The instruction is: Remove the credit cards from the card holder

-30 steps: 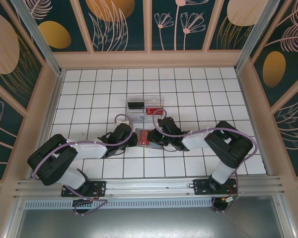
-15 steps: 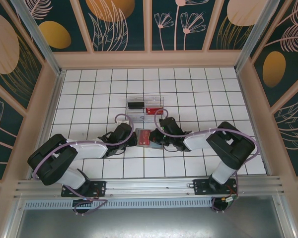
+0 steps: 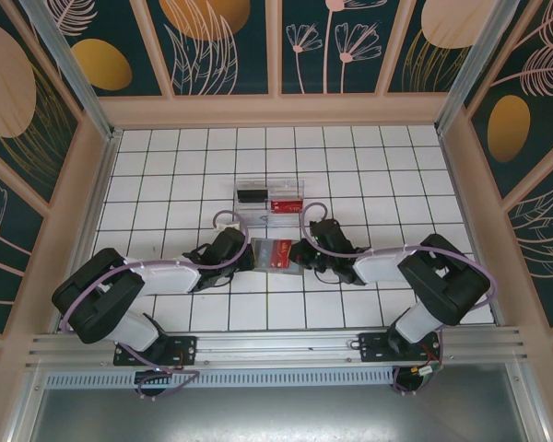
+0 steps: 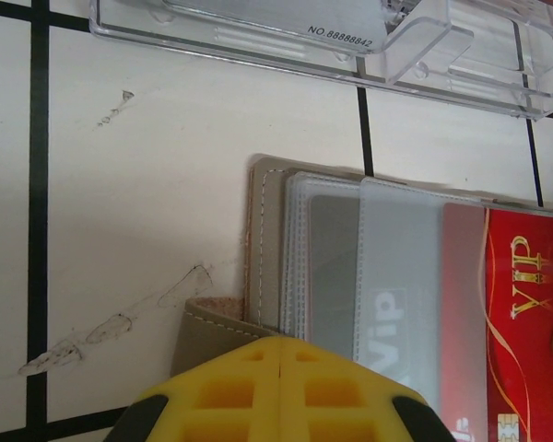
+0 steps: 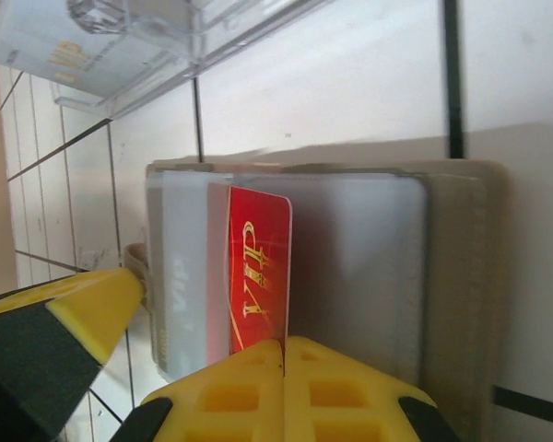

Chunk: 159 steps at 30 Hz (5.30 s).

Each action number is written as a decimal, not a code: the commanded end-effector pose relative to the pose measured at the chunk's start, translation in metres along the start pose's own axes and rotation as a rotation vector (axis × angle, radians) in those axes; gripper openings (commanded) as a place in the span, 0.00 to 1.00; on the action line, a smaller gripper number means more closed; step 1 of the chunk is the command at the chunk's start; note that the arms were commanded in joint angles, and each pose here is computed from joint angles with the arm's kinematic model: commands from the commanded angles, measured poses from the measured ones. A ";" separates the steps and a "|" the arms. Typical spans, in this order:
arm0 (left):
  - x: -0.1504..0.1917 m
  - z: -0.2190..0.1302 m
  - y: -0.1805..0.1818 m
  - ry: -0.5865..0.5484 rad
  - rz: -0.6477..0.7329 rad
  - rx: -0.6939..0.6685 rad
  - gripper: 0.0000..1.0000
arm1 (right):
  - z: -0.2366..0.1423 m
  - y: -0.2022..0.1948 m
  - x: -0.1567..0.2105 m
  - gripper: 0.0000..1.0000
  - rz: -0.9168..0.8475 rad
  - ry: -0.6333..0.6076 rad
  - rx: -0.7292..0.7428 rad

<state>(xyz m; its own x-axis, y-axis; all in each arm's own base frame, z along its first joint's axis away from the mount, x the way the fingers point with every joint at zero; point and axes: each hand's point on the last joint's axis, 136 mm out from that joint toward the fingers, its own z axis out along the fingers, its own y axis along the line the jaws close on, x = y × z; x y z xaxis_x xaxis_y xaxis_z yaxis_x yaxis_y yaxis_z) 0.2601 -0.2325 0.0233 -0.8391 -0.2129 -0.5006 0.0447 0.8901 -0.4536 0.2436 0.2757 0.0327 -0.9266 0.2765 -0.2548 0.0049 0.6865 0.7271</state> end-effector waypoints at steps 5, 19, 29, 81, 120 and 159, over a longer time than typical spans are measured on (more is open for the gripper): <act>0.008 0.002 0.018 0.030 0.001 -0.081 0.01 | -0.019 -0.015 -0.005 0.00 0.002 -0.037 0.030; -0.008 -0.013 -0.001 -0.012 0.003 -0.016 0.13 | -0.057 0.011 -0.029 0.00 -0.136 -0.143 0.022; -0.029 -0.049 -0.019 -0.107 -0.008 0.084 0.59 | -0.078 0.034 -0.045 0.00 -0.293 -0.203 0.039; -0.041 -0.130 0.020 -0.412 0.013 0.159 0.99 | -0.026 0.083 -0.113 0.00 -1.939 0.014 0.607; -0.041 -0.129 0.024 -0.422 0.007 0.140 0.99 | 0.010 0.071 -0.121 0.00 -1.931 0.079 0.591; -0.040 -0.128 0.027 -0.424 0.014 0.133 0.99 | 0.001 0.050 -0.146 0.00 -1.811 0.099 0.642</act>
<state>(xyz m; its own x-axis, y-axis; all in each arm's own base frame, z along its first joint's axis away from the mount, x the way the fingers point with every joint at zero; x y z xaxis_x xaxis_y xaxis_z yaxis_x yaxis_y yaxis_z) 0.2247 -0.1536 0.1286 -0.5555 -0.3826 -0.7383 0.1530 0.8257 -0.5429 0.3727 0.2734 0.1042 0.0317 -0.9621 -0.2709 -0.7464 0.1575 -0.6466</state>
